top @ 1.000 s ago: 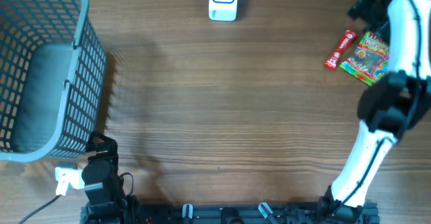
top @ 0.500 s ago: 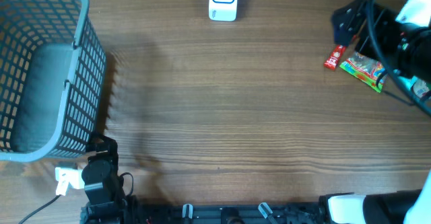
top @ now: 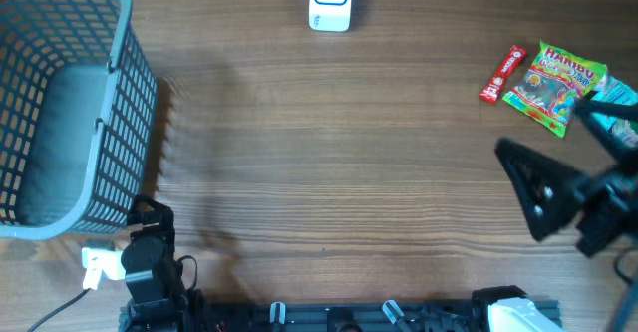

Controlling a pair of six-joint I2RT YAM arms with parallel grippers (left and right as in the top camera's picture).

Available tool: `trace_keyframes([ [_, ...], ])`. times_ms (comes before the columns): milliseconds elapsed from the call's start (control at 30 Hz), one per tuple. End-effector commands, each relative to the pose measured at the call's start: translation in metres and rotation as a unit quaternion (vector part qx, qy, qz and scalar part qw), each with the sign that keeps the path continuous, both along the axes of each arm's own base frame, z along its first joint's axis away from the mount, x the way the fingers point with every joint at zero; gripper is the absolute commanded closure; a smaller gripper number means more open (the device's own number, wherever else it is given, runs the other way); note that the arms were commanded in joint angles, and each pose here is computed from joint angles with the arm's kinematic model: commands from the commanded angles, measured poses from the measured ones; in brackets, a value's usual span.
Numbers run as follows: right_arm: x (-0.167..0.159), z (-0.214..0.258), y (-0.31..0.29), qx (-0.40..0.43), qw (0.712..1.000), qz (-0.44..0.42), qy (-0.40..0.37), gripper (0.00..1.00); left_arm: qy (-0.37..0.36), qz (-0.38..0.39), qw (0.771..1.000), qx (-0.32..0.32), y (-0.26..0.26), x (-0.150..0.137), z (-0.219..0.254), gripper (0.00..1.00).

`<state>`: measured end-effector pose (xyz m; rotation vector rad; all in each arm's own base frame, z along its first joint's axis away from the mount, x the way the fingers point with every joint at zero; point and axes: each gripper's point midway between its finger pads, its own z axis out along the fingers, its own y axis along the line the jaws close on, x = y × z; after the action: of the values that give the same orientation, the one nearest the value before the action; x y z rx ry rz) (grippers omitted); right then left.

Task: Scan the item barcode

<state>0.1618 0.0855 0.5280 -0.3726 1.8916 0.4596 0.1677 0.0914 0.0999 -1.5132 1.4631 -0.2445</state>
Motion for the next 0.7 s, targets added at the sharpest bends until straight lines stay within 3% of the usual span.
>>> trace_keyframes([
  [0,-0.015,0.031,-0.019,-0.043,0.992,-0.038,-0.113,0.00,0.000,0.007,1.000,0.004,0.002,-0.001,-0.001,0.00],
  [167,-0.045,0.067,-0.022,-0.032,0.966,-0.043,-0.253,0.00,0.000,0.007,1.000,0.004,0.002,-0.001,-0.001,0.00],
  [267,-0.051,0.059,-0.023,-0.032,0.948,-0.049,-0.312,0.00,0.000,0.007,1.000,0.004,0.002,-0.001,-0.001,0.00],
  [433,-0.047,-0.003,-0.021,-0.018,0.927,-0.048,-0.372,0.00,0.000,0.007,1.000,0.004,0.002,-0.001,-0.001,0.00],
  [667,-0.019,-0.110,-0.026,0.089,0.903,-0.067,-0.415,0.00,0.000,0.007,1.000,0.004,0.002,-0.001,-0.001,0.00],
])
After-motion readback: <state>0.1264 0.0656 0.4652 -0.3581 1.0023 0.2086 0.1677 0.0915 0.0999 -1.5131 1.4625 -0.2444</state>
